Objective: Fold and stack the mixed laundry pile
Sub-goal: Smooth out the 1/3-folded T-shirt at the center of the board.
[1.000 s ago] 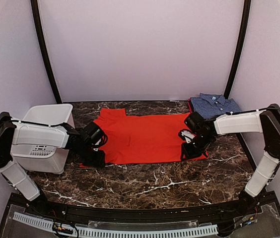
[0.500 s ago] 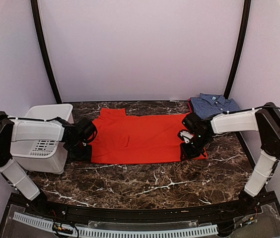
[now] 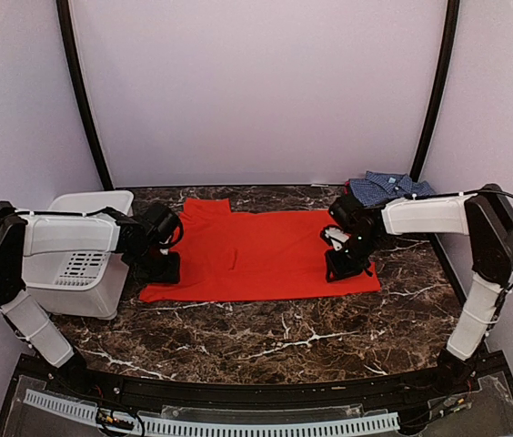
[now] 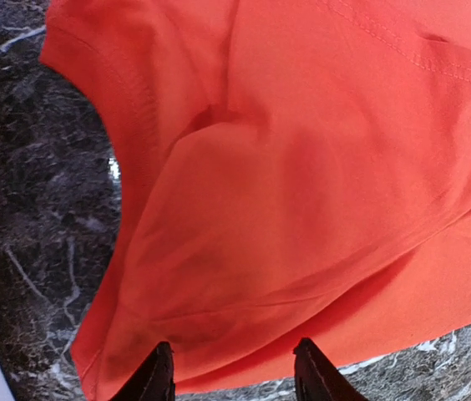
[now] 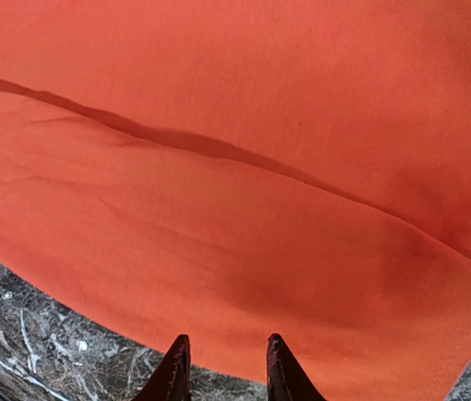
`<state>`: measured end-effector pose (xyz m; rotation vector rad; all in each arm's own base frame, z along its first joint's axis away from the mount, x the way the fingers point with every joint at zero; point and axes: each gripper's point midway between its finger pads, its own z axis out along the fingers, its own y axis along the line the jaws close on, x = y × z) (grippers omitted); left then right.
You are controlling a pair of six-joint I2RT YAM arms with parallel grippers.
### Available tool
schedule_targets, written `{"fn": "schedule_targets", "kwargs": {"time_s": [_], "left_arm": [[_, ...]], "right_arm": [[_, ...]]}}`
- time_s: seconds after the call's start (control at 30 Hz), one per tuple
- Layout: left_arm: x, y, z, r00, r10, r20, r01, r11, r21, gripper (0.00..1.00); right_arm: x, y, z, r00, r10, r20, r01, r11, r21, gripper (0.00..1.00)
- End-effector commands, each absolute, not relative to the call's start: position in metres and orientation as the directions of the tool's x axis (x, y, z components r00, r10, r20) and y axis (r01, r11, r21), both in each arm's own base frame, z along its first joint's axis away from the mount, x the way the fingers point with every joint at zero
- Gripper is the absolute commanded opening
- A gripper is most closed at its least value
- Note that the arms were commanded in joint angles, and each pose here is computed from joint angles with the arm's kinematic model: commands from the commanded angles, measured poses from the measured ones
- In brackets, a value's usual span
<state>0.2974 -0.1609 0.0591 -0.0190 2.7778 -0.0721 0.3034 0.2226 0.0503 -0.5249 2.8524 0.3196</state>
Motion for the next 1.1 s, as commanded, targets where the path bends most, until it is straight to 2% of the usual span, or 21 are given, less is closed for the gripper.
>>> {"fn": "schedule_targets", "kwargs": {"time_s": [0.0,0.27,0.6,0.73,0.83,0.97,1.07], "left_arm": [[0.306,-0.179,0.053,-0.934,-0.018,-0.357,0.029,0.992,-0.126,0.48],[0.275,-0.149,0.008,-0.973,-0.04,-0.225,-0.042,0.999,0.003,0.48],[0.212,-0.127,0.009,-0.984,-0.085,-0.154,-0.082,0.996,-0.025,0.49],[0.2,-0.139,0.015,-0.989,-0.06,-0.135,-0.054,0.998,-0.042,0.49],[0.206,-0.154,0.036,-0.98,-0.012,-0.198,0.001,0.998,-0.067,0.5],[0.237,-0.174,0.074,-0.943,0.01,-0.332,0.054,0.991,-0.122,0.53],[0.254,-0.187,0.078,-0.936,0.049,-0.35,0.095,0.988,-0.117,0.53]], "right_arm": [[0.302,0.222,0.024,-0.914,-0.355,-0.196,-0.386,0.909,0.155,0.28],[0.27,0.202,-0.002,-0.944,-0.324,-0.057,-0.329,0.935,0.133,0.27],[0.191,0.196,-0.006,-0.97,-0.226,0.093,-0.201,0.955,0.22,0.29],[0.17,0.216,0.015,-0.971,-0.223,0.089,-0.19,0.941,0.28,0.31],[0.168,0.22,0.029,-0.968,-0.245,0.058,-0.218,0.93,0.295,0.32],[0.205,0.226,0.05,-0.96,-0.272,-0.07,-0.281,0.922,0.268,0.35],[0.234,0.232,0.046,-0.95,-0.293,-0.109,-0.312,0.918,0.246,0.34]]}}
